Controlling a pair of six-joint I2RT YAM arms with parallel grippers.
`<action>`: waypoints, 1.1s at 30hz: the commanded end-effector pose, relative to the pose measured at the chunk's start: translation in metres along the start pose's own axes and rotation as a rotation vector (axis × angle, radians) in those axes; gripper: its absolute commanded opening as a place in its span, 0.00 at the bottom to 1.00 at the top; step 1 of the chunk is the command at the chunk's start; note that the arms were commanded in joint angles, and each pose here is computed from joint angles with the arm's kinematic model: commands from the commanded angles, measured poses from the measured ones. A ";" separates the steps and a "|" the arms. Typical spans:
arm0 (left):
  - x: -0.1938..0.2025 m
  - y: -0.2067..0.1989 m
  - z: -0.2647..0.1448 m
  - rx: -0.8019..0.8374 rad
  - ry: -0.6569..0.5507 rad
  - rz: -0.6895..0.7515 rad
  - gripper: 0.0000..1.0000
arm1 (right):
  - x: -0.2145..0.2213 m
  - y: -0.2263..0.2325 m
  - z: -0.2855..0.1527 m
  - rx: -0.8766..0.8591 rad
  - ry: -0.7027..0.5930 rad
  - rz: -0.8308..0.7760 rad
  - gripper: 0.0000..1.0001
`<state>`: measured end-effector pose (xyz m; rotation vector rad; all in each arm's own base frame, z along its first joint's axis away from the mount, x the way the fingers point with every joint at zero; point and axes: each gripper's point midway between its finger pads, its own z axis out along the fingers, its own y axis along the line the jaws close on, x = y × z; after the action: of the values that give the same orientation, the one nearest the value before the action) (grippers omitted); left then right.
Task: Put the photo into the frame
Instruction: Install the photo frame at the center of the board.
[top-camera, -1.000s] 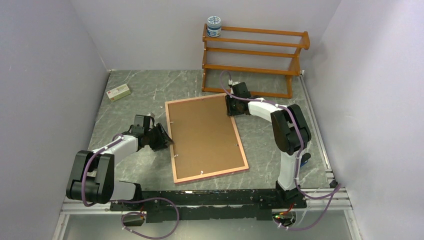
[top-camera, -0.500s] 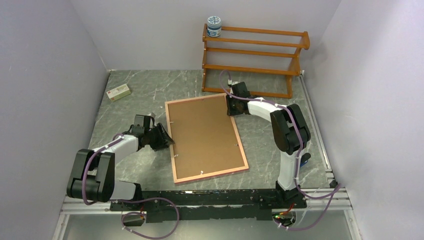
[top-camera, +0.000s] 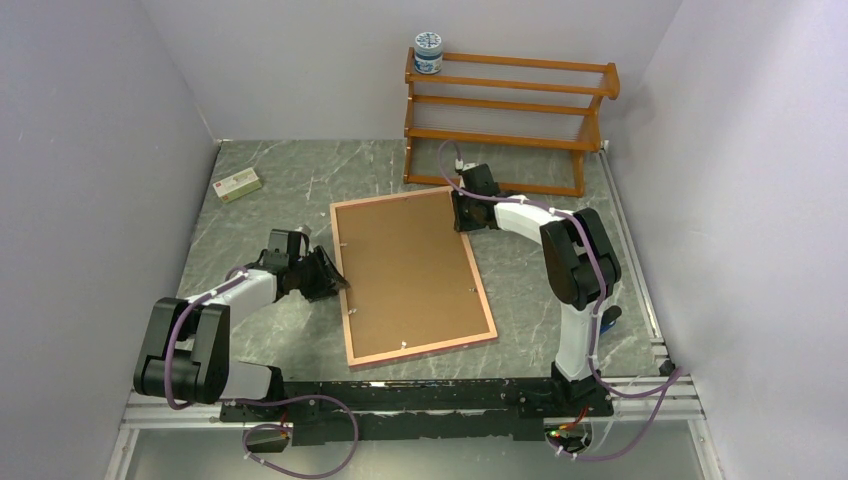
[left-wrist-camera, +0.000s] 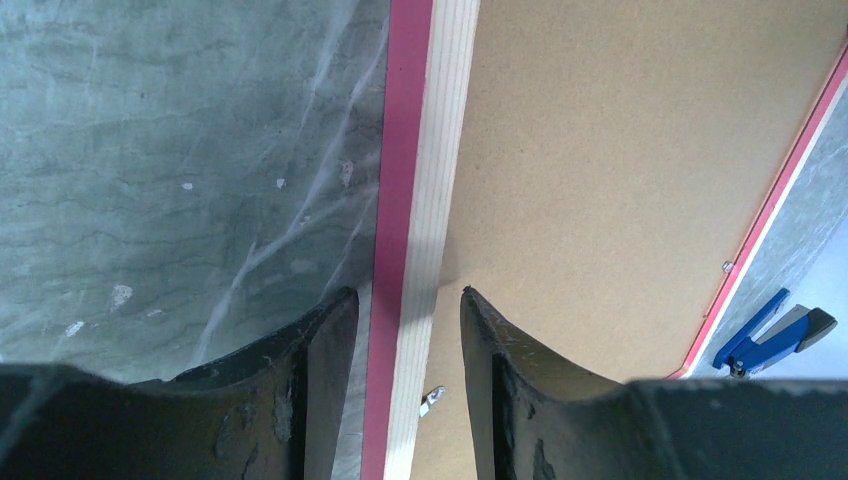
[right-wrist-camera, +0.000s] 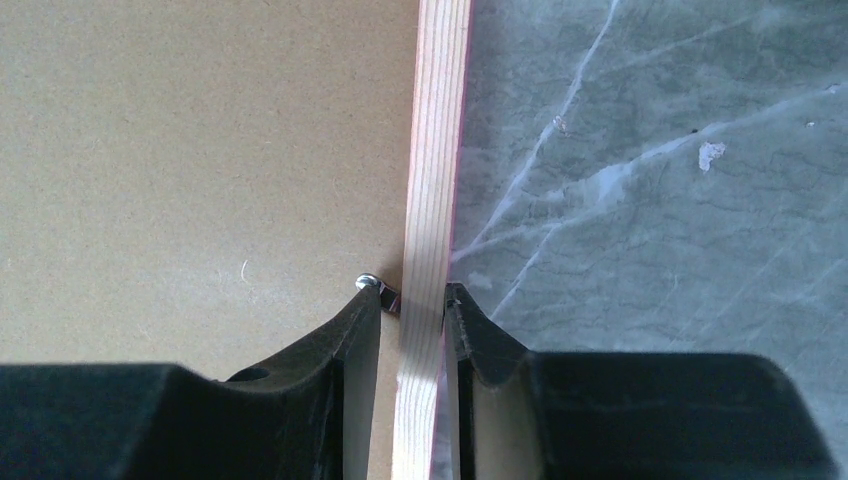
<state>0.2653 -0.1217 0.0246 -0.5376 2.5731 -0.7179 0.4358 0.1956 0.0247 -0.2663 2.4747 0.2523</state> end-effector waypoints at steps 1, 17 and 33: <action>0.011 0.015 0.003 -0.053 0.043 0.012 0.49 | 0.019 -0.035 0.016 0.169 0.019 -0.035 0.02; 0.001 0.017 -0.008 -0.103 0.000 0.023 0.49 | -0.030 -0.034 -0.039 0.273 -0.089 -0.020 0.44; -0.013 -0.010 -0.026 -0.016 -0.070 0.010 0.57 | 0.032 0.003 -0.104 0.072 0.064 0.161 0.68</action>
<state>0.2565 -0.1100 0.0366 -0.5487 2.5750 -0.6324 0.3941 0.1649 0.0995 -0.0329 2.4510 0.1356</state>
